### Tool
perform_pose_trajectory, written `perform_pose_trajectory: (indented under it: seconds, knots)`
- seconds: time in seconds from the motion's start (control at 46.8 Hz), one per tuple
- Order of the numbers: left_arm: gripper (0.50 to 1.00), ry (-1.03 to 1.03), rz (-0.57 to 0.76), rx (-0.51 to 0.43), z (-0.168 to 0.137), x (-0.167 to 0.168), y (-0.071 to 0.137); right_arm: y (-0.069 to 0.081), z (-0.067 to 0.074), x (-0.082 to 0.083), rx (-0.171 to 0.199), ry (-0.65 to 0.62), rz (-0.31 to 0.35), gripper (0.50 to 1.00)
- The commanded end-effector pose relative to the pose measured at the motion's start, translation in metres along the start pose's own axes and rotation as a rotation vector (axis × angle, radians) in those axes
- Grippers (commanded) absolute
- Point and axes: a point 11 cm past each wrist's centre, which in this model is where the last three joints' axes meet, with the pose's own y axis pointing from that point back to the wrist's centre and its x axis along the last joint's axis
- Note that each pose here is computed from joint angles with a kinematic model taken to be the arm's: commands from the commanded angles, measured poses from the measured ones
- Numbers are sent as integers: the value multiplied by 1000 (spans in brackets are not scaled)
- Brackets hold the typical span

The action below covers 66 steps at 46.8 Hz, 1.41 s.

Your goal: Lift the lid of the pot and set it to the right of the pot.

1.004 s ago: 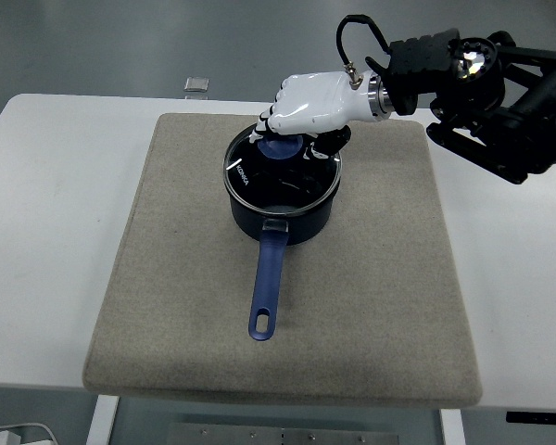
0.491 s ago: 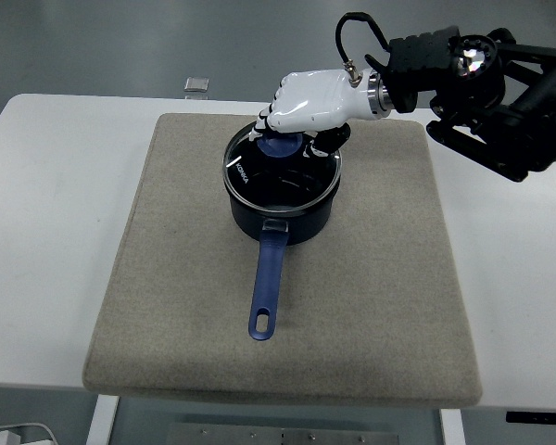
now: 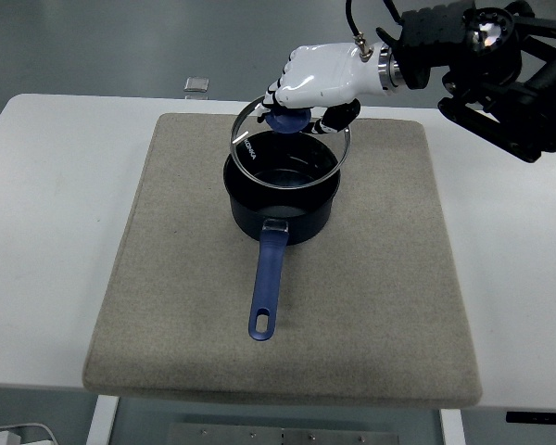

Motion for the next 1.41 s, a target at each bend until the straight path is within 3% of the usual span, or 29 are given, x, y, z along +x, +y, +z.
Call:
perform_pose_trajectory:
  seconds: [0.0,0.064,0.406,0.684,0.876,1.09,1.389]
  knots:
    - [1000,2,0,0,0,0,0,3,9,-1,-31,-4,-2,500]
    - [1000,0,0,0,0,0,0,8,17,-2,-57,-4,-5,500]
    - [1000,2,0,0,0,0,0,19,35,-8,-120,-15,-22,500]
    - [1000,0,0,0,0,0,0,34,56,-28,-203,-39,-41,500]
    - [1000,0,0,0,0,0,0,38,61,-39,-228,-54,-56,500]
    - [1000,0,0,0,0,0,0,48,68,-63,-275,-83,-80,500]
    - [1000,0,0,0,0,0,0,50,68,-80,-287,-96,-90,500]
